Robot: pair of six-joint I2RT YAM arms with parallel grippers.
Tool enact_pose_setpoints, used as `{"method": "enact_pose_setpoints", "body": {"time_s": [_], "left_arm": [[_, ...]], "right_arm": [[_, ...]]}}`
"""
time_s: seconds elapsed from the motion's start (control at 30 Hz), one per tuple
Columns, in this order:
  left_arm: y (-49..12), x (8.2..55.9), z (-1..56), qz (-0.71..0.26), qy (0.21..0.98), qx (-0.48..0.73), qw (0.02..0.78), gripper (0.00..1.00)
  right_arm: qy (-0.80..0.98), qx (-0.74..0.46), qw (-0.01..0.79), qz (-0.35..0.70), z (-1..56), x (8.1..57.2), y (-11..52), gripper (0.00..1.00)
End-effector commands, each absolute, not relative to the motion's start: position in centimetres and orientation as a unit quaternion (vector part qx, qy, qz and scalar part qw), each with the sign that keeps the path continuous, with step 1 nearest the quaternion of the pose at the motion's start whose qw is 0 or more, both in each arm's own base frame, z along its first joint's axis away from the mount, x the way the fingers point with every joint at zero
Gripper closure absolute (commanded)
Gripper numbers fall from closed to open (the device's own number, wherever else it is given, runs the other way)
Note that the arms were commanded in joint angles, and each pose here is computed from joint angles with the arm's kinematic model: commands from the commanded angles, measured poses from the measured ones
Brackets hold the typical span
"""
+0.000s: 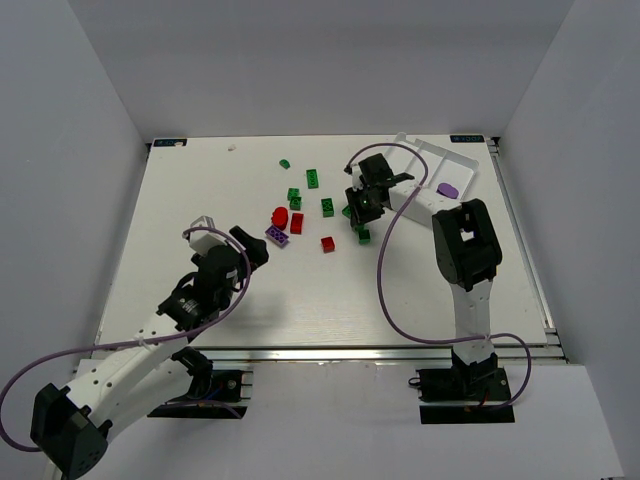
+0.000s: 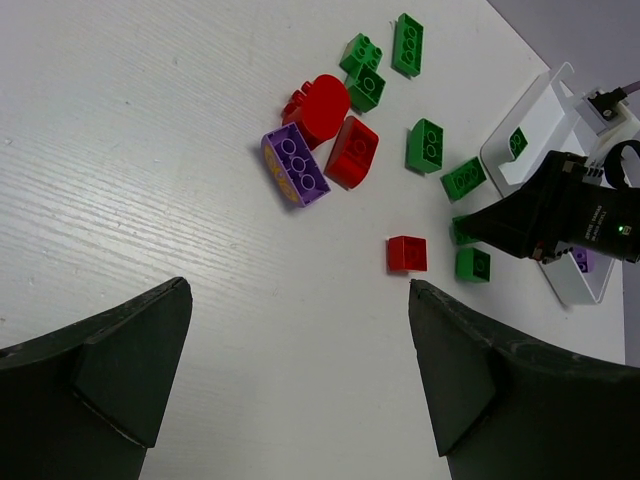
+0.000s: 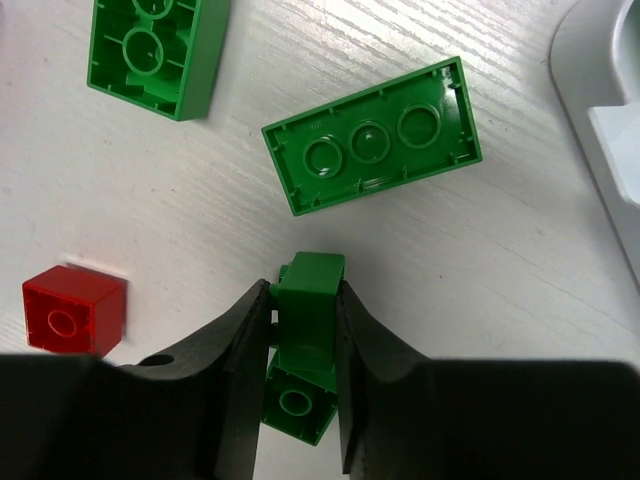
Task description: Sort the legos into containers by color
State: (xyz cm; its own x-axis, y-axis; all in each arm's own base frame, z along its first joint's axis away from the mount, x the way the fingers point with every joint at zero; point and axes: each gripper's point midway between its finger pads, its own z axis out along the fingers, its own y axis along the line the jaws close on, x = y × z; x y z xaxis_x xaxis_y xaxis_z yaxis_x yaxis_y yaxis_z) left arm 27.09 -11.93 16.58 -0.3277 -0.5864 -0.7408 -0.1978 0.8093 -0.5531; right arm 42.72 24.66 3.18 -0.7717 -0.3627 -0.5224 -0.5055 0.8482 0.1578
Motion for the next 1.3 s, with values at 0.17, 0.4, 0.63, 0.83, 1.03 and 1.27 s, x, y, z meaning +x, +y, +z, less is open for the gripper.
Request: {"method": "enact_pose_setpoints", "body": {"time_s": [0.17,0.4,0.63,0.83,1.03,1.27], "left_arm": [[-11.9,27.2,16.7,-0.183,0.792,-0.243,0.529,0.02],[-11.9,27.2,16.4,-0.184,0.792,-0.242,0.53,0.02],[-12.2,27.4,16.0,-0.18,0.799,-0.235,0.524,0.02],[-12.3,27.6,15.5,-0.176,0.803,-0.233,0.52,0.02],[-12.7,27.8,15.2,-0.173,0.808,-0.229,0.514,0.02],[-12.9,28.0,14.9,-0.168,0.813,-0.227,0.509,0.02]], "right_arm": [[0.894,-0.28,0.3,0.18,8.6,43.0,25.8,1.0],[0.836,-0.312,0.404,0.201,15.5,45.7,24.9,1.0],[0.85,-0.177,0.475,0.143,18.0,54.3,19.2,1.0],[0.84,-0.095,0.525,0.096,18.9,60.0,15.9,1.0],[0.84,-0.071,0.533,0.078,16.8,63.5,15.1,1.0],[0.843,-0.047,0.533,0.053,14.0,65.1,13.9,0.82]]}}
